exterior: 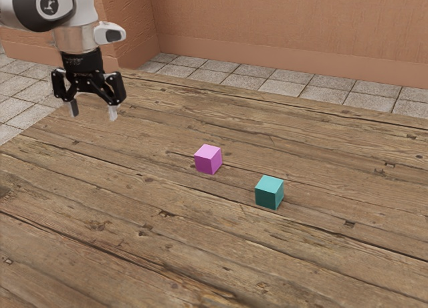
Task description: Pick up the blue block with one arm, and put the blue block on the pink block with one arm
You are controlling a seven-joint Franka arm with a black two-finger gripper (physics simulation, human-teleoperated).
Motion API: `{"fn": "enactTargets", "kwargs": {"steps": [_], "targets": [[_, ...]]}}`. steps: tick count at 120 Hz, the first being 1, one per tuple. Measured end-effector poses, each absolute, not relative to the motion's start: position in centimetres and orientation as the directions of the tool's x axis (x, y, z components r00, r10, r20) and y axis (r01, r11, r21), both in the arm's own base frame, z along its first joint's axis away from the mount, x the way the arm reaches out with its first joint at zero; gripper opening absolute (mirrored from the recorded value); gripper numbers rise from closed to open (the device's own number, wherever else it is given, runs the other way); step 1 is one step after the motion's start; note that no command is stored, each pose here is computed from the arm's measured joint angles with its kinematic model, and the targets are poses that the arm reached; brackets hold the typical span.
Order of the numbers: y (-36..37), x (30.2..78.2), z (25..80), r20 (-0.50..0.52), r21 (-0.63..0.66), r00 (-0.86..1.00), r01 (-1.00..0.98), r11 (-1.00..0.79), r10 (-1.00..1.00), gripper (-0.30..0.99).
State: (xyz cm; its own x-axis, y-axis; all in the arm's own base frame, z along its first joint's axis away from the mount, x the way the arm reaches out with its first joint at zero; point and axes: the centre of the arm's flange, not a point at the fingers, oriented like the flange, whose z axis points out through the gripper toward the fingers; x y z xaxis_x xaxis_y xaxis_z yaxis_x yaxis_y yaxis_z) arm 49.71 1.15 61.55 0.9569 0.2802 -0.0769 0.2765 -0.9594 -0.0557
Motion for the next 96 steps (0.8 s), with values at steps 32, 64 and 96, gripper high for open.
{"fn": "enactTargets", "kwargs": {"steps": [32, 64, 96], "targets": [[-8.0, 57.6, 58.5, 0.095, -0.045, 0.992, 0.092, -0.995, 0.088, 0.69], [-12.0, 66.7, 47.0, 0.05, 0.0, 0.993, 0.11, -0.994, 0.109, 0.69], [-17.6, 71.2, 39.7, 0.103, 0.076, 0.993, 0.047, -0.996, 0.054, 0.69]]}}
